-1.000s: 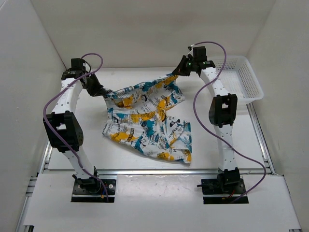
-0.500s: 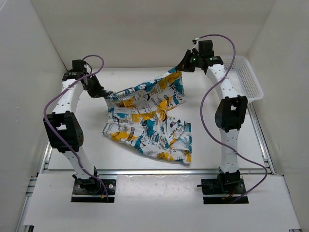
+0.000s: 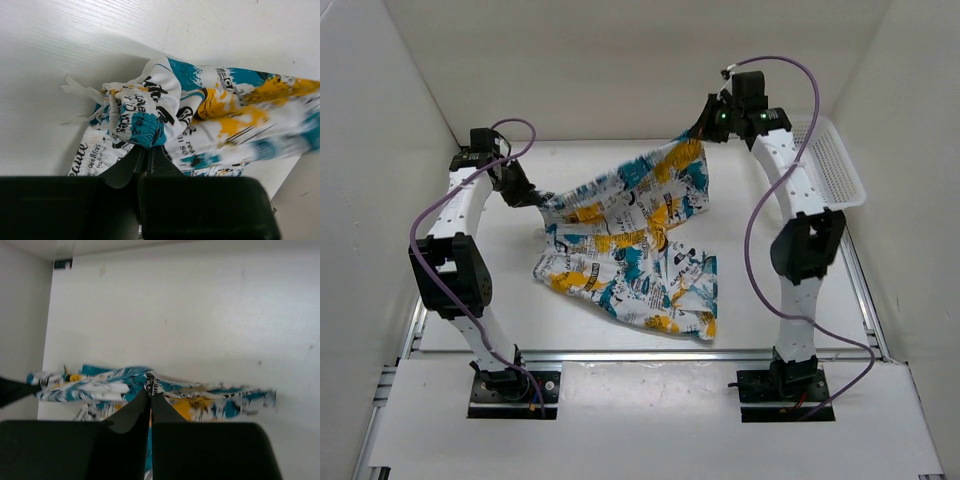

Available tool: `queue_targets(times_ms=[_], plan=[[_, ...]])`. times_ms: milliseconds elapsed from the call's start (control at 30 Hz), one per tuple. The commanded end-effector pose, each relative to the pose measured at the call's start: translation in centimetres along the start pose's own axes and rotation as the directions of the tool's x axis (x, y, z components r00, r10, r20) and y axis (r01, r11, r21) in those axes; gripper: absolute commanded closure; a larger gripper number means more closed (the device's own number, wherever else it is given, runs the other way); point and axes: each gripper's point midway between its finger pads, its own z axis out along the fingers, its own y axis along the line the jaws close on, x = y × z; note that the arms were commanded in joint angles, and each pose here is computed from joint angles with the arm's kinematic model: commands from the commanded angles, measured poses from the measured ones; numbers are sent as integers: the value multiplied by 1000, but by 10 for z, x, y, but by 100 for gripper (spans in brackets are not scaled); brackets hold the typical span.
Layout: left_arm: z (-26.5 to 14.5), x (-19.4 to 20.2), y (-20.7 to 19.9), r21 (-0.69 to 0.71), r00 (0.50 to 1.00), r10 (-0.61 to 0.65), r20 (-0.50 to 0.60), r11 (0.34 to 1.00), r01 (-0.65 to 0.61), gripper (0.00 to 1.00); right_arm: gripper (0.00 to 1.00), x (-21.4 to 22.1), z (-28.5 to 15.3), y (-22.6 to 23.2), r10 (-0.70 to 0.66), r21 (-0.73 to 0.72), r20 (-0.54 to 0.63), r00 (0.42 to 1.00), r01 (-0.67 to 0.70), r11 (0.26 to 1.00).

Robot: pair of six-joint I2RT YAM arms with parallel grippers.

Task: Fold and stack the shorts
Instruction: Flatten the shorts out

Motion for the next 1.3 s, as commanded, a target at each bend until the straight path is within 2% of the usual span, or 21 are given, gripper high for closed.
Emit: queue_targets(times_ms=[0,33,100,133,167,200,233,267,300,333,400,433,500,533,600,667,733,800,867,967,1267], plan=[[-24,-14,-16,46,996,35,77,998,-39,90,95,-39,29,-34,24,2,42,999,-24,1000],[-20,-18,-17,46,997,24,75,999,-28,90,80,-42,36,-30,34,-31,42,999,-33,999],[-14,-18,-17,50,998,21,58,998,-24,90,33,-43,50,-37,83,-62,32,996,-81,995],[-7,-20,-16,46,999,9,49,999,-11,90,13,-44,51,-43,90,-62,30,995,-88,994],[-5,-20,-18,55,999,8,42,998,-11,90,8,-53,38,-37,78,-58,66,995,-74,996],[-3,-23,-19,56,999,9,44,998,-11,90,8,-53,35,-39,69,-40,78,995,-66,997],[0,-22,-17,52,999,6,36,999,-8,90,7,-25,44,-60,103,16,18,994,-104,994],[2,-24,-17,52,999,6,36,999,-8,90,7,-44,18,-43,54,0,94,994,-54,999],[7,-23,-15,47,1000,2,24,999,-3,90,7,-38,10,-45,56,20,98,994,-59,998],[7,-23,-15,46,1000,2,24,999,-3,90,7,-7,13,-64,75,70,41,996,-77,995],[11,-23,-11,30,1000,-1,22,1000,0,90,12,-5,-21,-39,41,45,89,995,-45,998],[11,-23,-10,30,1000,8,23,1000,-9,90,18,25,-34,-34,36,50,44,998,-38,998],[16,-20,-5,14,1000,3,11,1000,-3,90,24,52,-45,-37,27,96,19,999,-28,995],[16,-20,-5,14,1000,2,11,1000,-3,90,31,84,-53,-37,26,109,-23,999,-24,994],[16,-20,-5,14,1000,2,11,1000,-3,90,36,122,-60,-41,32,127,-83,996,-21,992],[16,-20,-5,14,1000,2,11,1000,-3,90,40,181,-70,-44,31,142,-180,983,-5,990],[16,-20,-5,14,1000,12,11,1000,-12,90,41,235,-82,-48,16,155,-264,964,26,988],[18,-18,-3,10,1000,9,3,1000,-9,90,41,262,-88,-50,33,178,-296,955,21,984],[16,-16,-3,10,1000,9,3,1000,-9,90,36,292,-93,-51,33,193,-341,939,36,981],[18,-13,-1,6,1000,6,-5,1000,-6,90,31,307,-89,-55,56,213,-358,932,24,977],[12,-13,-2,11,1000,28,5,1000,-28,90,33,323,-45,-67,72,236,-418,906,31,971]])
